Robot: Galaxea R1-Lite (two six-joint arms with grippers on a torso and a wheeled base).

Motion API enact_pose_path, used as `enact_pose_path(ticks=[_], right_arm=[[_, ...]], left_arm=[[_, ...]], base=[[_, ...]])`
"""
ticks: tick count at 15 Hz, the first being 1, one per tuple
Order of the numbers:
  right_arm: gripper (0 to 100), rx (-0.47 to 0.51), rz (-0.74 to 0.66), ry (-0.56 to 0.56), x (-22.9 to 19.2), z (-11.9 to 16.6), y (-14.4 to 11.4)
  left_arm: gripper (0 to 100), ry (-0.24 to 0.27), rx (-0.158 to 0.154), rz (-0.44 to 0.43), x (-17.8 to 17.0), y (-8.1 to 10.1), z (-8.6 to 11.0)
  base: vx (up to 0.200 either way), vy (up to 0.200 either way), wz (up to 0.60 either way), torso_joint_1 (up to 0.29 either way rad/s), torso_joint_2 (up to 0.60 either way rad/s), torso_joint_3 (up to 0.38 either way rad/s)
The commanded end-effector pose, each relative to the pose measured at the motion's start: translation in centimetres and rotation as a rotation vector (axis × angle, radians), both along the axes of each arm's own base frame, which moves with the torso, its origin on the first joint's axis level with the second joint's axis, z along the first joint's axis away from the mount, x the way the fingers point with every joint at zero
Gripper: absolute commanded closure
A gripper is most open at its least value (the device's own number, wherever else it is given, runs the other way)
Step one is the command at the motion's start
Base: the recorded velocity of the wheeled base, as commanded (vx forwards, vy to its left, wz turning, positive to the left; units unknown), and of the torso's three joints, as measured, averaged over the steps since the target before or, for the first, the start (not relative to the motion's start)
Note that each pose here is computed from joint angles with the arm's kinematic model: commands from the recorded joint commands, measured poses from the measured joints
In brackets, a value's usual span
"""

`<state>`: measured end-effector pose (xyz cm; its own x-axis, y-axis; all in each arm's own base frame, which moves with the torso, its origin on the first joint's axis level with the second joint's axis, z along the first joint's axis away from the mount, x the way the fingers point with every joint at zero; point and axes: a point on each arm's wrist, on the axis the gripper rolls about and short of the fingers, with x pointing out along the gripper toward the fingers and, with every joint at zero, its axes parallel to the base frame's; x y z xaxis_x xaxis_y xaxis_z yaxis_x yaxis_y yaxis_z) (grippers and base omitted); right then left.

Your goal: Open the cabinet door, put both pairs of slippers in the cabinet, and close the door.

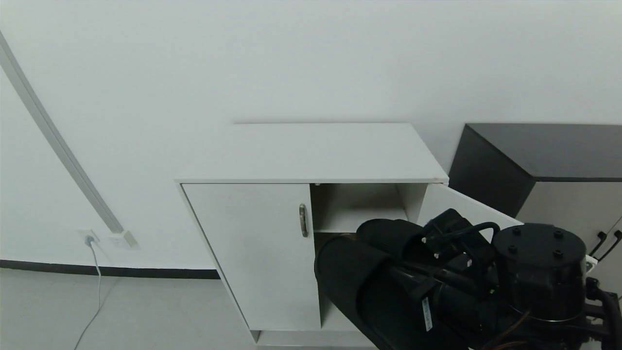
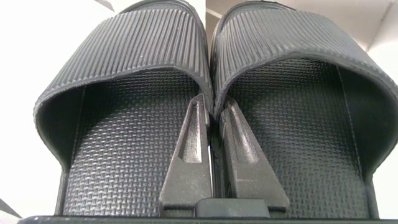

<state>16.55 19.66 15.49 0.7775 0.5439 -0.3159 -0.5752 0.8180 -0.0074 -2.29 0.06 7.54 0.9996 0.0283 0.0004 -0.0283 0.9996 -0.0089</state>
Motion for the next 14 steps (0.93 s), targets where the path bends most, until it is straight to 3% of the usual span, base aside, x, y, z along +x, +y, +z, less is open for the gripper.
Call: enact_pose_path(ticks=[1,14], right_arm=[[100,-0.004,-0.002,0.001,-0.01,-0.26,-0.02],[100,-0.017,0.000,0.011,0.09,-0.67,0.06]], left_arm=[[100,0.000,0.000,0.001,0.01,0.00,0.01],[100,0.000,0.000,0.001,0.01,0.00,0.01]], base=[[0.000,0.000,0.00,-0.217,0.52,0.305],[0.000,0.000,0.00,-0.166,0.49,0.322]])
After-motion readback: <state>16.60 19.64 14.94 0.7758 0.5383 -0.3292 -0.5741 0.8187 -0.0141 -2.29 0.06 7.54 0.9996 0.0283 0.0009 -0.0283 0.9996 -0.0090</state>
